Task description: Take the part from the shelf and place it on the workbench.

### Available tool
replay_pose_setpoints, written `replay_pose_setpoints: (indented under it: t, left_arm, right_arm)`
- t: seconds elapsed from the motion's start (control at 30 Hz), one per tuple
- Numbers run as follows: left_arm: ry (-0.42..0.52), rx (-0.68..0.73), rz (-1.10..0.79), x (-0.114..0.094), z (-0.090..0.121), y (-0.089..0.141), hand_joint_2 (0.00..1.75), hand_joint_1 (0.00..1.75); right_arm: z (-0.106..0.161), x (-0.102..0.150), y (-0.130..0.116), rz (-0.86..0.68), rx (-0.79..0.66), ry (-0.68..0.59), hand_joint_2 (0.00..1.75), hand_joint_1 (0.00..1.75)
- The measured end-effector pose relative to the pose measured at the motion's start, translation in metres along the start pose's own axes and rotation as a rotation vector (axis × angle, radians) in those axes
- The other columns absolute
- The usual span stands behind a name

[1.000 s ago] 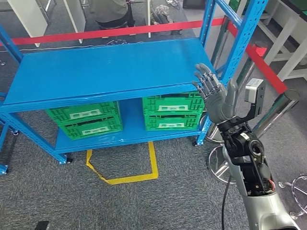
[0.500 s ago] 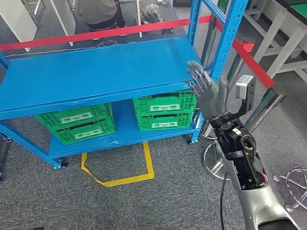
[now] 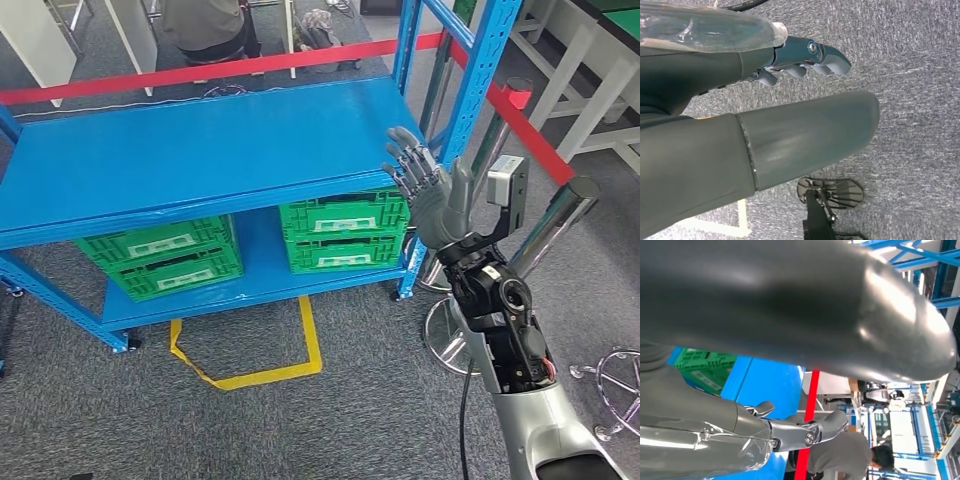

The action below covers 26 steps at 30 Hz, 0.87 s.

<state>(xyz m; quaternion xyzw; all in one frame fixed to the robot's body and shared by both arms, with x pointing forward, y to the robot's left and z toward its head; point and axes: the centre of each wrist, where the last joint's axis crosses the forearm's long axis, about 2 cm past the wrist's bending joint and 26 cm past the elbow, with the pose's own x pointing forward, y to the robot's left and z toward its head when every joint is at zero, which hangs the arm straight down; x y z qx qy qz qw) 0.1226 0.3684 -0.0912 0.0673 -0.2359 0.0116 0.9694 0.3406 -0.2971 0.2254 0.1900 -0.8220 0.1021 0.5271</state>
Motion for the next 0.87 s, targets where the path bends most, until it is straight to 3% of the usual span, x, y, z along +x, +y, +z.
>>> replay_pose_setpoints:
  t: [0.37, 0.87]
  left_arm:
    - [-0.014, -0.029, -0.028, 0.006, -0.001, -0.013, 0.0, 0.0]
    - [-0.021, -0.031, -0.034, 0.008, -0.002, -0.013, 0.0, 0.0]
  right_arm:
    - [0.026, -0.003, -0.008, -0.013, -0.046, 0.029, 0.0, 0.0]
    - [0.035, 0.004, -0.008, -0.017, -0.064, 0.028, 0.0, 0.0]
